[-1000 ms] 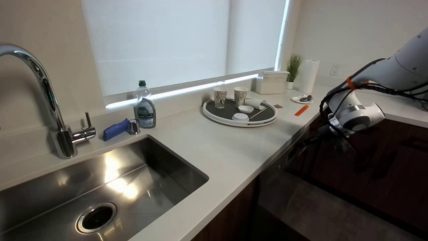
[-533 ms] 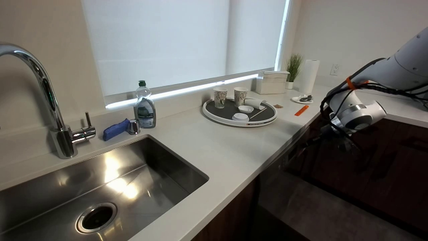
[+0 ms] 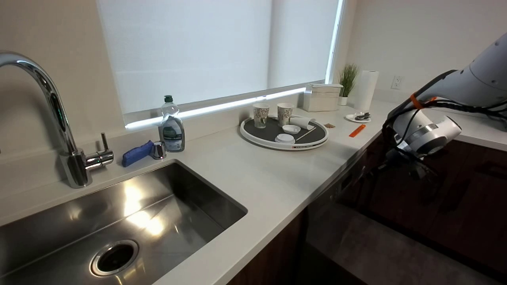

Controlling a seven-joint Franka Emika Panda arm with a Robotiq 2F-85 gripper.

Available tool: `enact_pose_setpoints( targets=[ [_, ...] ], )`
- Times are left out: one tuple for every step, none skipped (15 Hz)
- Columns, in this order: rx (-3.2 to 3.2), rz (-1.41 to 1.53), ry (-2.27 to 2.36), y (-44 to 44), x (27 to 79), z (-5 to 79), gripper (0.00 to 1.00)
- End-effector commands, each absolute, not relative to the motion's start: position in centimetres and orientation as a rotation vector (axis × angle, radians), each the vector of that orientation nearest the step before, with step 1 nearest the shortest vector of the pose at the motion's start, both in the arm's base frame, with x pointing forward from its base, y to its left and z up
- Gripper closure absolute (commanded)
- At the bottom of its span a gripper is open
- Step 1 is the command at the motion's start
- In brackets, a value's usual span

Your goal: Press a button on the right side of the dish washing machine

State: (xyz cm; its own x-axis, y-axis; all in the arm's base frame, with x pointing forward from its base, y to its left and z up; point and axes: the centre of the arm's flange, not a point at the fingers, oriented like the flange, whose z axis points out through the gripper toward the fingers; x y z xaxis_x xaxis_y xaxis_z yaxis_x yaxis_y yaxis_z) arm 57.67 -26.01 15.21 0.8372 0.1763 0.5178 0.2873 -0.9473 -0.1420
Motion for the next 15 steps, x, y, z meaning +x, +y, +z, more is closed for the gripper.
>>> enact_pose_setpoints(
  targets=[
    [-2.828,-0.759,-0.358,-26.4,57.8,16.2,1.00],
    [-2.824,-0.767,-0.360,-26.4,58.1,16.4,1.00],
    [-2.816,-0.771,-0.367,-26.4,58.3,16.6,1.00],
    [-2.812,-0.778,-0.369,-26.5,58.5,16.8,1.00],
    [-2.805,-0.780,-0.373,-26.5,58.8,16.9,1.00],
    [-2.804,-0.786,-0.375,-26.5,59.1,17.0,1.00],
    [-2.803,-0.789,-0.377,-26.5,59.3,17.1,1.00],
    [-2.799,-0.791,-0.379,-26.4,59.6,17.2,1.00],
    [-2.795,-0.795,-0.379,-26.3,59.8,17.2,1.00],
    [-2.791,-0.798,-0.375,-26.3,59.9,17.2,1.00],
    [-2.785,-0.803,-0.372,-26.2,60.1,17.3,1.00],
    [-2.783,-0.805,-0.370,-26.1,60.3,17.3,1.00],
    [-2.780,-0.805,-0.369,-26.0,60.4,17.4,1.00],
    [-2.778,-0.807,-0.366,-25.9,60.5,17.4,1.00],
    [-2.777,-0.809,-0.362,-25.9,60.7,17.3,1.00]
  ],
)
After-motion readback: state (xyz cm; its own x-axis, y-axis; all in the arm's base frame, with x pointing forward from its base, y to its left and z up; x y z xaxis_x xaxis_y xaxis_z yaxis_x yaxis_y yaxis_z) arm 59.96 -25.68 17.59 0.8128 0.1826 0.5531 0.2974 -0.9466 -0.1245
